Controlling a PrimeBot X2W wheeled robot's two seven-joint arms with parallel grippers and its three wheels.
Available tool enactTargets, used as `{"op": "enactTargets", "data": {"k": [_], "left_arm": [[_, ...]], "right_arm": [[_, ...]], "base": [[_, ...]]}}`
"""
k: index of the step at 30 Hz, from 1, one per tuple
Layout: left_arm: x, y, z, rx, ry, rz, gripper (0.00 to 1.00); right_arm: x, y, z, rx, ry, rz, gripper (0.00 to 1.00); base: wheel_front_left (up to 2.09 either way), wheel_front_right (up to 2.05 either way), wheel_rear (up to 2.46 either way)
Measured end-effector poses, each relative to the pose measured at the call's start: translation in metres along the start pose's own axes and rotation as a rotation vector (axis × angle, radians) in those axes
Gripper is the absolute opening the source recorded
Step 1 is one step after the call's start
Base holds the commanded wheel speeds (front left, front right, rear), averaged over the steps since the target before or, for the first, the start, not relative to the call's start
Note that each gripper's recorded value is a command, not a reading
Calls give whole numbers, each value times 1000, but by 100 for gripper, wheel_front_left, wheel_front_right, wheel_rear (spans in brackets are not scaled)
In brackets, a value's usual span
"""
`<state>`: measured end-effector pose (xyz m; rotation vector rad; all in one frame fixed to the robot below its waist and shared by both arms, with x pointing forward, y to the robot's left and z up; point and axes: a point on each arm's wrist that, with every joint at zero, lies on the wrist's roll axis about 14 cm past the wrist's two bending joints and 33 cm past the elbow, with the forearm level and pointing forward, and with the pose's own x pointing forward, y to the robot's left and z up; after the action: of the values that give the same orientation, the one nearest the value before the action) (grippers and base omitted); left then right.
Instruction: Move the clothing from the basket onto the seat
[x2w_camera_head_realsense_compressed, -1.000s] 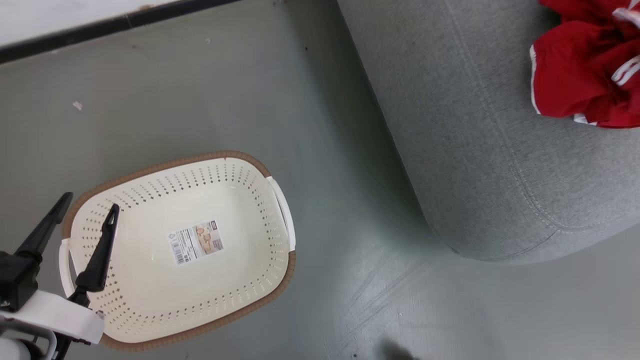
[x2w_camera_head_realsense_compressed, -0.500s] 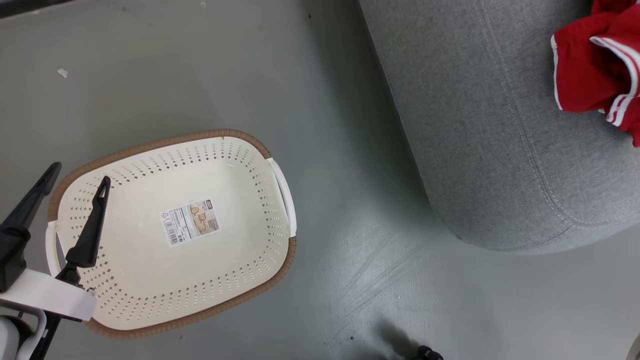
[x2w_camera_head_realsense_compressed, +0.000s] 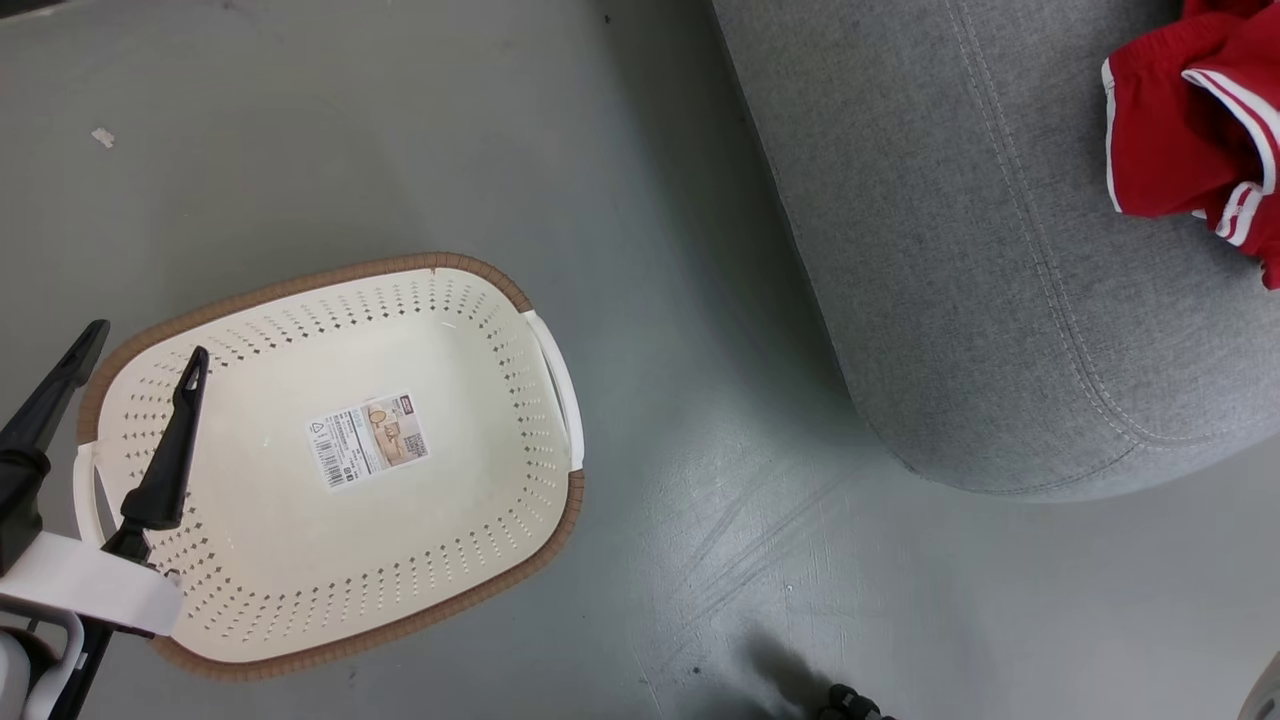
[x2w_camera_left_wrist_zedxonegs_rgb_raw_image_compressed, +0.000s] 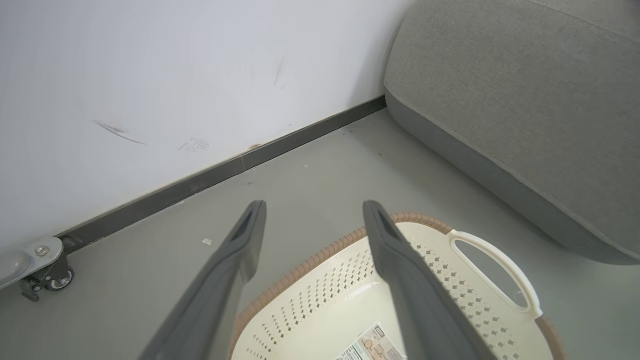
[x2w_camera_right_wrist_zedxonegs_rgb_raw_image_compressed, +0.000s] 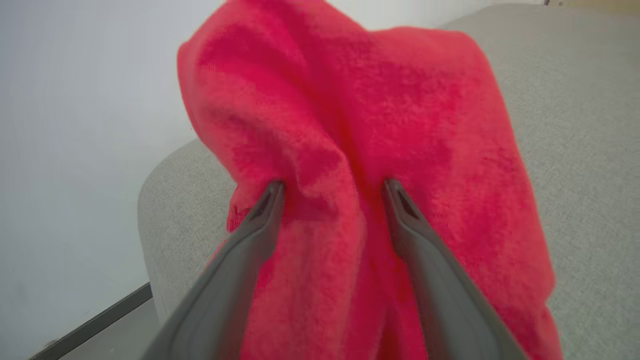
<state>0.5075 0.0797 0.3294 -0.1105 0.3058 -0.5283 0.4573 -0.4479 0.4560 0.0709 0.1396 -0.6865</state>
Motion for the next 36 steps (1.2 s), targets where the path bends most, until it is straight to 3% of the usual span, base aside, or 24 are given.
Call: {"op": "enactTargets", "data": {"k": [16, 23, 36], "left_arm": [[-6, 1, 7, -9, -27, 37, 100], [-6, -1, 23, -22, -80, 59, 100], [-32, 22, 49, -91, -165, 218, 100]], "right_arm": [[-40, -8, 9, -69, -110, 9, 100], [-52, 19, 31, -80, -188, 102, 100], [-77, 97, 14, -33, -159, 348, 100]], "base": [[0, 0, 0], [0, 0, 0], [0, 0, 0]]}}
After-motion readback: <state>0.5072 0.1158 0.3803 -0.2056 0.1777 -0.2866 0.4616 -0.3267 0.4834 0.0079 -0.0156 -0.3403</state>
